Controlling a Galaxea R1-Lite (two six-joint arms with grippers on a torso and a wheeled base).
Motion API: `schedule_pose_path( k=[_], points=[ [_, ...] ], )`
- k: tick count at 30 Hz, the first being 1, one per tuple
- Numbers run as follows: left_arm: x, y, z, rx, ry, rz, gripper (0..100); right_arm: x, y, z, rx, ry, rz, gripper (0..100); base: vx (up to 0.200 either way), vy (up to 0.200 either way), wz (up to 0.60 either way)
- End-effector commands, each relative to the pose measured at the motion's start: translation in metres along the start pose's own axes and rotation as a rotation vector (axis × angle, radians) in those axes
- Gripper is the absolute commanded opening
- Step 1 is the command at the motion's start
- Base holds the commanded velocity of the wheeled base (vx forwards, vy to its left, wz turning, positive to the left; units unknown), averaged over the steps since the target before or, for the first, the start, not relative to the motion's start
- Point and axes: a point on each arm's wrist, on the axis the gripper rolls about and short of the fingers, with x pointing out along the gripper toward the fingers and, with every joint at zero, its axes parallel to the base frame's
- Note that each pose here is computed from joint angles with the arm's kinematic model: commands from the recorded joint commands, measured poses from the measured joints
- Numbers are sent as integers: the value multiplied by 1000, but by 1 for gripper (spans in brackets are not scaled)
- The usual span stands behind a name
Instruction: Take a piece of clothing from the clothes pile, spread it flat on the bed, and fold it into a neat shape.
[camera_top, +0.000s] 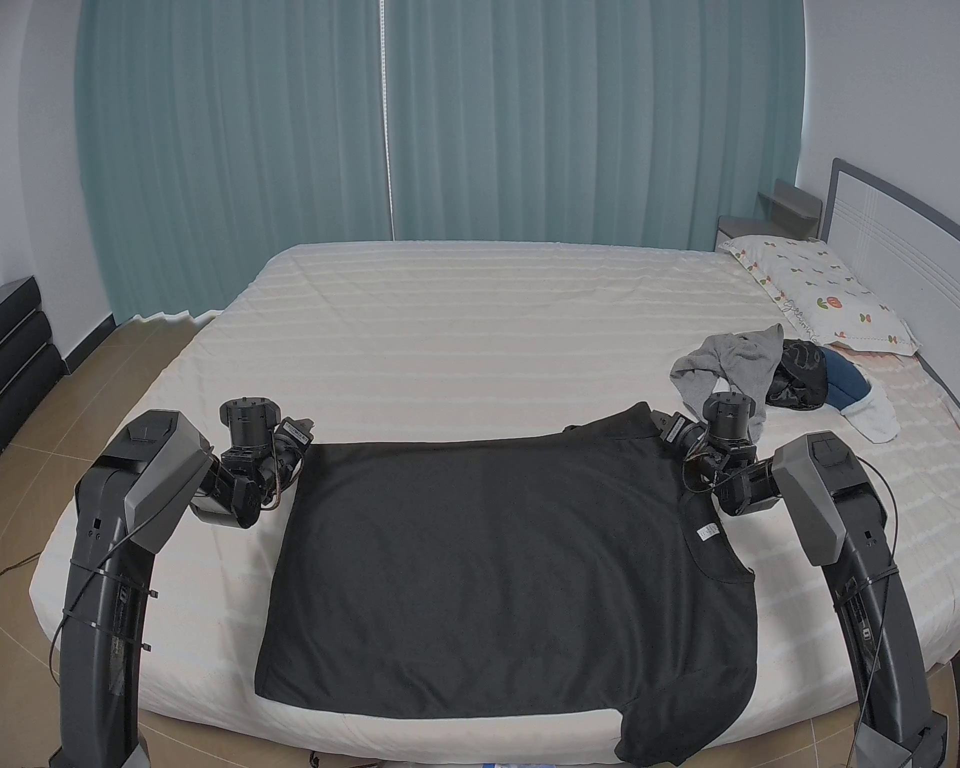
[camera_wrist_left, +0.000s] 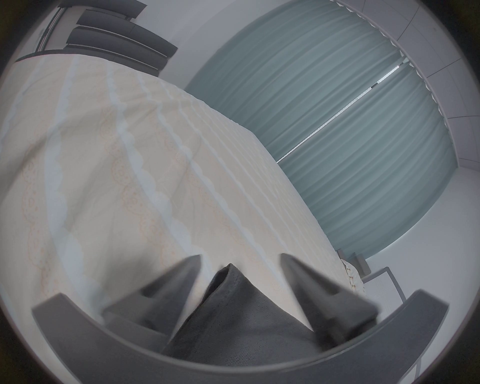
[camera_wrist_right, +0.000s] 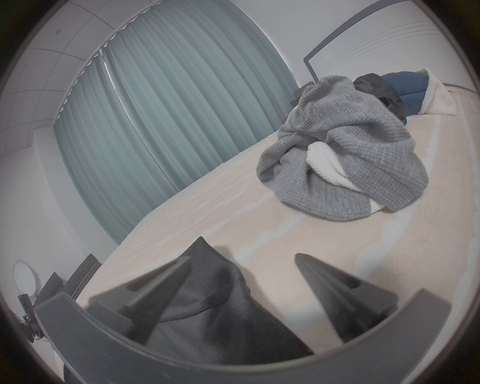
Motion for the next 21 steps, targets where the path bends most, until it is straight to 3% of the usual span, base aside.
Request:
schedule_pose_path(
  k=[1,4,7,15,21],
  points=[
    [-3,-2,2,-3,-6,2,100,-6,12,30,12,-63,3,100,0,0,0],
    [-13,-10,12,-9,-22,-5,100,-22,16,56,37,-82,-1,100,0,0,0],
    [-26,-16,19,-13,-24,-6,100,-38,18,64,59,-74,1,100,0,0,0],
    [-84,-45,36,-12,-18,-35,100,-125,0,75,162,69,22,100,0,0,0],
    [-127,-50,11,8,74,-4,100,-198,5,69,242,164,-13,100,0,0,0]
  ],
)
